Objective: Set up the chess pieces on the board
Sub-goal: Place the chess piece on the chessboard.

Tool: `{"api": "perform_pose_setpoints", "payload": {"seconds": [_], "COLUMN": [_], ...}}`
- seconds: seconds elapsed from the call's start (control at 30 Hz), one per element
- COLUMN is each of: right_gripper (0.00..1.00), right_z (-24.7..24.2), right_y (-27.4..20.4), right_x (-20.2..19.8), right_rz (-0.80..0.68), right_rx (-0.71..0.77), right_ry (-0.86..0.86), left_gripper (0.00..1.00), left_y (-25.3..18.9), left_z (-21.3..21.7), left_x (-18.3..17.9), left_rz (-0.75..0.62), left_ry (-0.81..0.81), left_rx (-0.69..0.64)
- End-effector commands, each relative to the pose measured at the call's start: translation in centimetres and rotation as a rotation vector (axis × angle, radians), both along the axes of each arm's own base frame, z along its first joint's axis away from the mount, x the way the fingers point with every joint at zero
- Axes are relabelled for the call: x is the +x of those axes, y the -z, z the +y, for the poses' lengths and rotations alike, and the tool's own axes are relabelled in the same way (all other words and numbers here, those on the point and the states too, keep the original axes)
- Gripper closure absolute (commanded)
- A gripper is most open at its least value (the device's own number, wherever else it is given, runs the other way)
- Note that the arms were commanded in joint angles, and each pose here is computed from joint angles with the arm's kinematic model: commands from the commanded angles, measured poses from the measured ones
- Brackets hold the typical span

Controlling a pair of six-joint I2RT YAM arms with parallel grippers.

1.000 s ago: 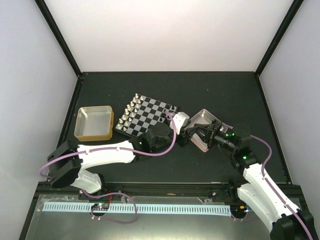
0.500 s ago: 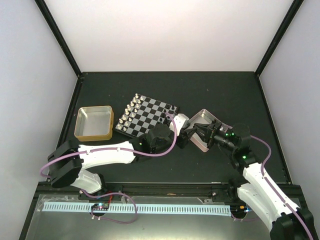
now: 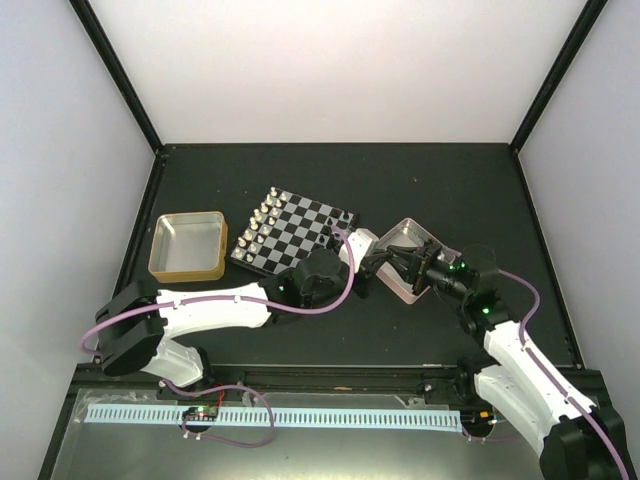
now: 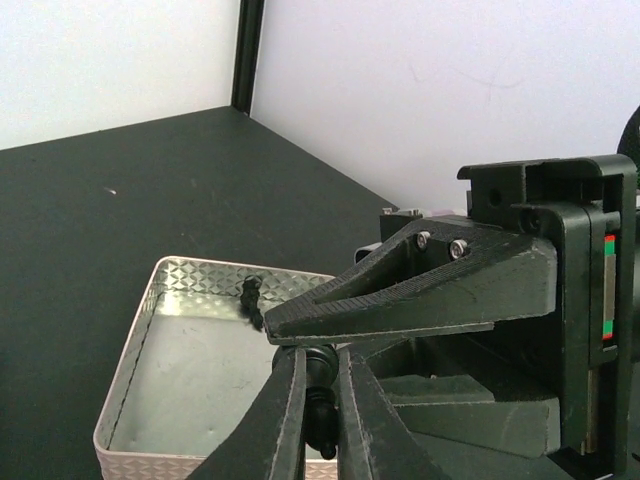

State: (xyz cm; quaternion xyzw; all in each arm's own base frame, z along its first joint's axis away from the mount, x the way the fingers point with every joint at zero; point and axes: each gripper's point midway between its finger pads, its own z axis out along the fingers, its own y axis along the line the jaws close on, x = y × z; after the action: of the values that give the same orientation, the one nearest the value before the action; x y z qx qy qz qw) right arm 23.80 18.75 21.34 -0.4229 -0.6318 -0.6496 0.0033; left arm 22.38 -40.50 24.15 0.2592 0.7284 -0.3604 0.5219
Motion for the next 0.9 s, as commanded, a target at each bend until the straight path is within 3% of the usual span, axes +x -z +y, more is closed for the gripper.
{"api": "perform_pose_setpoints", "payload": {"seconds": [0.0,0.13,0.3,0.53,0.87], "right_gripper": [0.82,0.52,0.34,0.3,0.3], "right_z": [0.4,0.3,-0.7,-3.8,-6.9], "right_y": [-1.8,-1.8,-0.7,2.3,4.6], "right_x": [0.0,0.5,2.0,4.4,6.2], "right_rz": [-0.071,-0.142,-0.247,-0.334,-0.363], "right_rx": [0.0,-0.094,-0.308,-0.638,-0.988], "right_ry": [-0.028,-0.034,-0.022,0.004,-0.02], "left_gripper": [0.98,0.99,0.98,0.98,0.99], "left_y": [-0.2,0.2,2.4,4.5,8.8], "left_z": [-0.1,0.8,3.5,7.9,11.2], "left_x": [0.2,0.8,1.8,3.7,7.2], "left_rz": [0.008,0.028,0.135,0.297,0.538], "left_ry": [-0.016,-0.065,-0.126,-0.18,-0.271], "left_rx": [0.003,0.045,0.179,0.354,0.617]}}
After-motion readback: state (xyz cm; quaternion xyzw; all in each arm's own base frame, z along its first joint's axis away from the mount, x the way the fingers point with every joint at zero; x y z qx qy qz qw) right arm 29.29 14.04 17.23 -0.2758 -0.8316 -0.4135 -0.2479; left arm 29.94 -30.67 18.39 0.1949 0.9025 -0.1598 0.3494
